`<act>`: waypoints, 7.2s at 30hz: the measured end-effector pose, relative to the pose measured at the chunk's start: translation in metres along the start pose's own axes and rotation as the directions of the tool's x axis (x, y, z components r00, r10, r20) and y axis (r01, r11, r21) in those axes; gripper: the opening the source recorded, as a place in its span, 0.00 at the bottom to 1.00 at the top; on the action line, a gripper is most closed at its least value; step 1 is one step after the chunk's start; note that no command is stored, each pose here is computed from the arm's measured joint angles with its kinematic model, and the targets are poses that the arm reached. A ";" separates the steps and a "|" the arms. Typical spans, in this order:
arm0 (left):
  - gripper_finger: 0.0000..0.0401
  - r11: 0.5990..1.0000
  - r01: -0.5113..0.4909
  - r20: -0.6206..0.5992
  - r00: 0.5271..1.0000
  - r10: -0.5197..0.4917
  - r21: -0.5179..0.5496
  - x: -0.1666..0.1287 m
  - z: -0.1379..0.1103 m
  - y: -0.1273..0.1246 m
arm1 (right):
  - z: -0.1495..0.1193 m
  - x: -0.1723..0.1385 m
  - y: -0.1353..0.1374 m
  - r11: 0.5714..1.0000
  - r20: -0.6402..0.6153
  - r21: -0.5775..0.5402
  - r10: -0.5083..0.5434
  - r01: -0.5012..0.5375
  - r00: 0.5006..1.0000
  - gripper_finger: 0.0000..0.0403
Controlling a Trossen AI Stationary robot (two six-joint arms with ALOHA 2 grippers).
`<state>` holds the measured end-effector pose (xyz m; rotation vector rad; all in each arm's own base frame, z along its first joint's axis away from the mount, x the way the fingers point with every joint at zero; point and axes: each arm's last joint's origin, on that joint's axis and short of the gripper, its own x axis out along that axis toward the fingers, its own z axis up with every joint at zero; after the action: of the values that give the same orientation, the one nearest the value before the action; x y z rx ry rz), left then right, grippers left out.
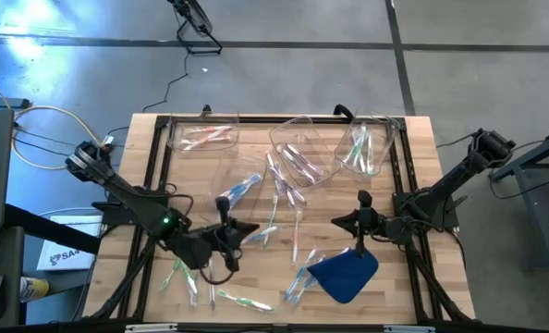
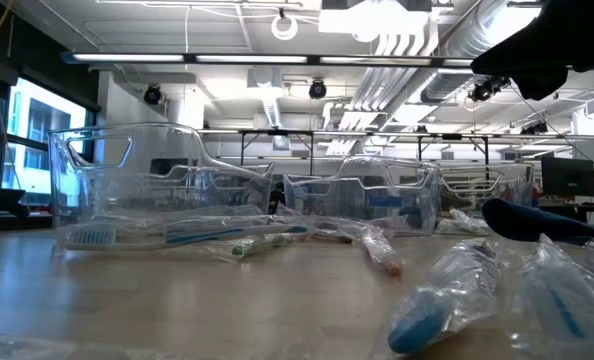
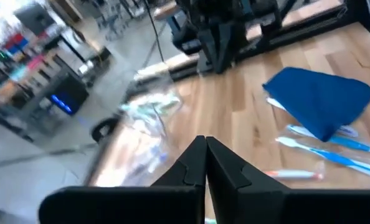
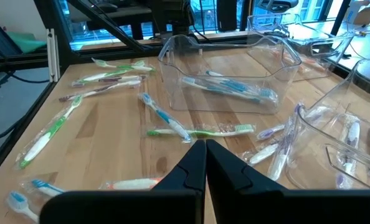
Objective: Pick & Place Toothbrushes
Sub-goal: Put the green toothbrush into the top right transparent bin
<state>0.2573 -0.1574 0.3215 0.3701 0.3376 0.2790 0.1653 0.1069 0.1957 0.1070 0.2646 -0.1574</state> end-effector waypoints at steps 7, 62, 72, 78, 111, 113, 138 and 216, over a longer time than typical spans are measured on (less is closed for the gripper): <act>0.01 0.993 0.083 -0.036 0.996 -0.087 -0.089 0.004 -0.009 -0.020 | -0.002 0.000 -0.001 1.000 -0.013 -0.009 -0.003 0.002 1.000 0.01; 0.12 0.799 -0.226 -0.829 0.199 -0.522 -0.557 -0.037 -0.101 -0.010 | -0.005 0.001 -0.001 1.000 -0.034 0.016 -0.012 0.013 0.999 0.01; 0.39 0.798 -0.278 -0.842 0.094 -0.532 -0.535 -0.034 -0.154 -0.020 | -0.005 0.001 -0.001 0.999 -0.040 0.031 -0.013 0.015 0.999 0.01; 0.40 0.752 -0.260 -0.795 0.144 -0.589 -0.605 -0.028 -0.175 -0.029 | -0.005 0.001 -0.001 0.999 -0.040 0.032 -0.014 0.015 0.999 0.01; 0.04 0.769 -0.296 -0.824 0.235 -0.516 -0.566 -0.026 -0.195 -0.026 | -0.007 0.001 -0.002 1.000 -0.051 0.020 -0.018 0.019 0.999 0.01; 0.04 0.769 -0.296 -0.824 0.236 -0.516 -0.566 -0.025 -0.191 -0.027 | -0.007 0.001 -0.002 1.000 -0.051 0.020 -0.018 0.019 0.999 0.01; 0.06 0.874 -0.037 -0.620 0.719 -0.313 -0.485 -0.032 -0.025 0.012 | -0.007 0.001 -0.002 1.000 -0.050 0.020 -0.017 0.019 0.999 0.01; 0.06 0.945 0.327 0.163 0.933 -0.322 -0.010 0.135 0.049 0.071 | 0.048 0.041 -0.026 0.987 0.378 -0.149 0.119 -0.066 0.918 0.43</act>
<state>0.3834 -0.0645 0.3559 0.2922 0.2306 -0.0696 0.2122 0.0697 0.2285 -0.0465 -0.1253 -0.0634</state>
